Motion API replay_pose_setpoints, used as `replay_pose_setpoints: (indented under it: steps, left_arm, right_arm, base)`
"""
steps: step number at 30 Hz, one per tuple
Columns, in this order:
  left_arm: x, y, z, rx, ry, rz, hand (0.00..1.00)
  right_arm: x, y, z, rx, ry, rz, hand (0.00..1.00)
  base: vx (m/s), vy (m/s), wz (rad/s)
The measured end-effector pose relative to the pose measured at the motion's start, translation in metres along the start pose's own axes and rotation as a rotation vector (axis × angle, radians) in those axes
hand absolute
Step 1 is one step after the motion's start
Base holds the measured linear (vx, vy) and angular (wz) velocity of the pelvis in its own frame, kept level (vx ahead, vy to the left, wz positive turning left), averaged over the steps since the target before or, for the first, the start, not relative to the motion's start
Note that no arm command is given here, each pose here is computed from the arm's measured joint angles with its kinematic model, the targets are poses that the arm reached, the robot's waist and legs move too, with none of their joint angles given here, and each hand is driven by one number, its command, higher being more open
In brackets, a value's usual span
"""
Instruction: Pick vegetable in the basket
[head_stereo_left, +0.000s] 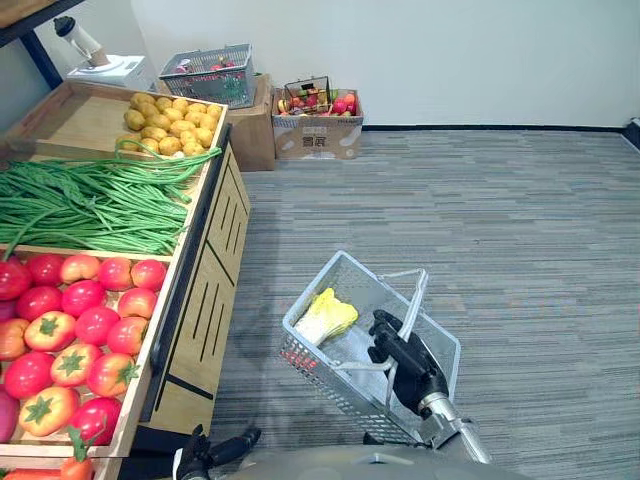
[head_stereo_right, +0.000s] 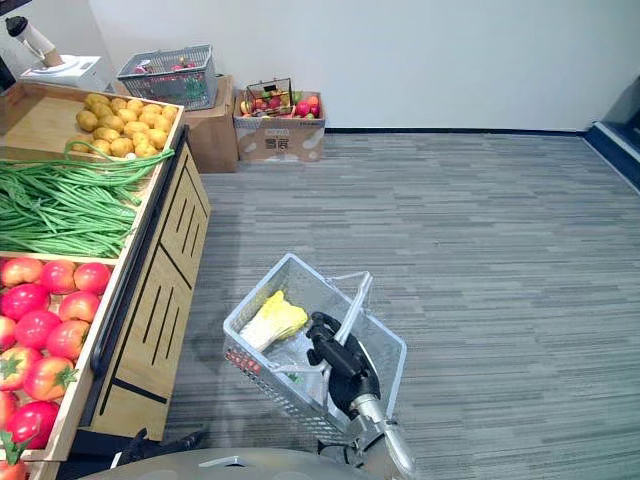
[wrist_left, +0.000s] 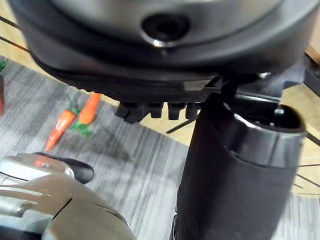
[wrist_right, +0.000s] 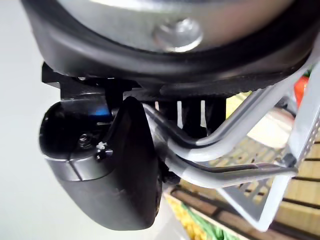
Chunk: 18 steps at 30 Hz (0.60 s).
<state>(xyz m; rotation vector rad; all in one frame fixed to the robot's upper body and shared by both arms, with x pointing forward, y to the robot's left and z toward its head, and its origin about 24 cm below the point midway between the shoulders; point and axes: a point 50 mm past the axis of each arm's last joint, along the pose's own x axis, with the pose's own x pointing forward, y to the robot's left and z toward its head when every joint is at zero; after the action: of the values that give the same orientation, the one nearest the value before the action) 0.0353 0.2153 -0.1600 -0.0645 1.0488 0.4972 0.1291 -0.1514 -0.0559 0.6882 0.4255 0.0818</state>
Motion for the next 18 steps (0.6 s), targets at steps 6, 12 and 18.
replay_pose_setpoints:
  steps: [6,12,18]
  left_arm:
    - [0.0,-0.004,0.002,0.013,-0.011,-0.027,1.0]
    - [0.0,0.0,0.002,0.012,-0.012,-0.02,1.0]
    - [-0.001,0.003,-0.001,-0.011,0.0,-0.008,1.0]
  right_arm:
    - [-0.006,-0.023,0.002,0.007,-0.016,-0.145,0.0]
    - [-0.011,-0.042,0.006,0.047,-0.071,-0.27,0.0]
    - [-0.023,-0.064,-0.001,0.084,-0.069,-0.411,0.0]
  base:
    - [0.02,0.005,0.03]
    - [-0.02,0.002,-0.01]
    - [-0.03,0.001,-0.07]
